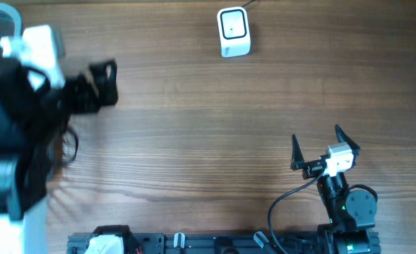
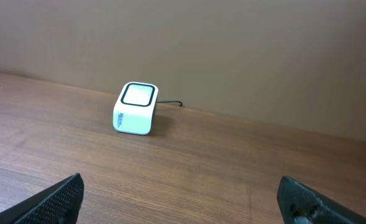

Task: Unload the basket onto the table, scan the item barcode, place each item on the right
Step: 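Reach left gripper into basket and grasp the yellow oil bottle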

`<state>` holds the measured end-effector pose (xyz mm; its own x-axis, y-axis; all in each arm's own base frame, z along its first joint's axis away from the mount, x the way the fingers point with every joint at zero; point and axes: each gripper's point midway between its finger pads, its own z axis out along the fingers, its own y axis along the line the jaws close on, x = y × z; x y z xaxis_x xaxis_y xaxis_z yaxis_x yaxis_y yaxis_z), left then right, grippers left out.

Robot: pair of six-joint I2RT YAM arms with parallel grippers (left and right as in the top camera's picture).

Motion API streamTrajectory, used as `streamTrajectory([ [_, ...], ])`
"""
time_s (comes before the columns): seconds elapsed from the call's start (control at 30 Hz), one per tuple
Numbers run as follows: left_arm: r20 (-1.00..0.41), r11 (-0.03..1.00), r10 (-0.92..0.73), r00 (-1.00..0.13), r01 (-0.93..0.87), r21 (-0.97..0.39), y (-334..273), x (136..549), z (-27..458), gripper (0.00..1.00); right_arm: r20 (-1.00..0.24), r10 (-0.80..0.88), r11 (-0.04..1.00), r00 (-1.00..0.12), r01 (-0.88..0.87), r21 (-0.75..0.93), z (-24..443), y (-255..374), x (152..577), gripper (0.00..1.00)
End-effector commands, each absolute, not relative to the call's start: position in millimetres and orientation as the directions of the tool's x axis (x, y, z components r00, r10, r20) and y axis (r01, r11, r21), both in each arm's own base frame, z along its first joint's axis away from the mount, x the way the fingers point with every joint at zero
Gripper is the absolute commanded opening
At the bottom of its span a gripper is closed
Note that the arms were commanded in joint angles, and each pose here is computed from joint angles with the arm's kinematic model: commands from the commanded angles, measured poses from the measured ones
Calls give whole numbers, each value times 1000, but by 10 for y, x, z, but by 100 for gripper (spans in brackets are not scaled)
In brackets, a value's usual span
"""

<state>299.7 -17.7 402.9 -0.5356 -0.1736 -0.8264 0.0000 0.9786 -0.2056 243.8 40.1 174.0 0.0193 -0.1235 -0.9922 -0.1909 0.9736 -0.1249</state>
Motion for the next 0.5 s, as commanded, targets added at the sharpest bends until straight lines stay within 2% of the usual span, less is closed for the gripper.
streamTrajectory([
  [0.0,-811,983,-162,-562,-15,-185,-118,3395,3887,100,-991,-127,970,34,-203,-131,1765,425,2428,100],
  [0.07,-796,982,-191,-575,-116,-151,131,3500,3768,99,-991,-127,970,34,-203,-131,1765,425,2428,100],
  [0.17,-774,921,-352,-526,-344,-184,768,3437,3702,100,-991,-127,970,34,-203,-131,1765,425,2428,100],
  [0.47,-751,651,-579,-316,-734,-194,2312,2727,3604,100,-991,-127,970,33,-203,-131,1765,425,2428,100],
])
